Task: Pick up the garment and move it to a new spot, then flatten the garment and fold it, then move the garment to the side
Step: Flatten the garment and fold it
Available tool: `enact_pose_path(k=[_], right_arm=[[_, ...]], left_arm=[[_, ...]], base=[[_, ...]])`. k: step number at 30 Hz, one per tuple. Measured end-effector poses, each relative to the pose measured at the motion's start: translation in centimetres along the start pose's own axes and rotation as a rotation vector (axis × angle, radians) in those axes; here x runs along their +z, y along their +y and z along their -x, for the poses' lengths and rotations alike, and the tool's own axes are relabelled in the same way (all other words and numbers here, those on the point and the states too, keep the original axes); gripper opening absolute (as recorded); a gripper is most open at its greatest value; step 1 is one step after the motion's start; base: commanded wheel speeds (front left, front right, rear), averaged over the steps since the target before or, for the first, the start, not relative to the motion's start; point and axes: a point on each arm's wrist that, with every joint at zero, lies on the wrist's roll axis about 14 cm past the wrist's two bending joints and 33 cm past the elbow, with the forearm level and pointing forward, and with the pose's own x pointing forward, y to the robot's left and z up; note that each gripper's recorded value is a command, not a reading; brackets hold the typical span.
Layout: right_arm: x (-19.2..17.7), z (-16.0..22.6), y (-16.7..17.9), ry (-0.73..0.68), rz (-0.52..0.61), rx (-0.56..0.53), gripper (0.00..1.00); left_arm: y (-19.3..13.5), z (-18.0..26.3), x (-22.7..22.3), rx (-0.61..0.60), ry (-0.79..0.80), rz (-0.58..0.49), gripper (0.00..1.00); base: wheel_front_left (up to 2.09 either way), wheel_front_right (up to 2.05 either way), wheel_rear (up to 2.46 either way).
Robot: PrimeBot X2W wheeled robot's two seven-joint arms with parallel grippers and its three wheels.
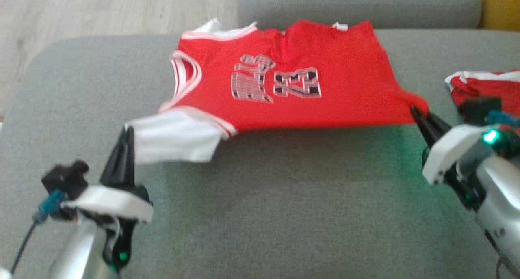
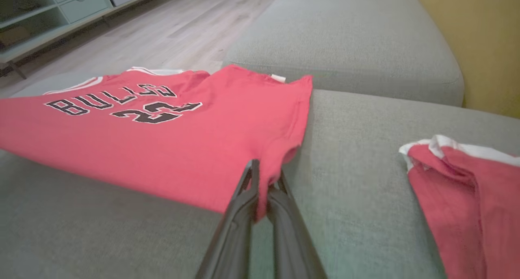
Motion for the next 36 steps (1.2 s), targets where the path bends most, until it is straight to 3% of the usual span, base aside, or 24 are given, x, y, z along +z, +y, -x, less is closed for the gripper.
enact_pose_path(k=[9, 15, 36], right_arm=[[-2.9, 3.7, 1.1, 0.071, -0.041, 0.031, 0.00], [-2.5, 4.1, 0.8, 0.064, -0.058, 0.032, 0.00], [-2.3, -1.0, -0.8, 0.166, -0.099, 0.003, 0.00]], left_arm=[[-1.5, 4.6, -1.9, -0.007, 0.074, 0.004, 0.00], [-2.2, 4.5, -1.9, -0.006, 0.081, 0.006, 0.00], [-0.9, -5.7, -2.0, -0.033, 0.182, -0.171, 0.00]], base=[[0.00, 0.00, 0.00], [0.00, 0.00, 0.00], [0.00, 0.00, 0.00]])
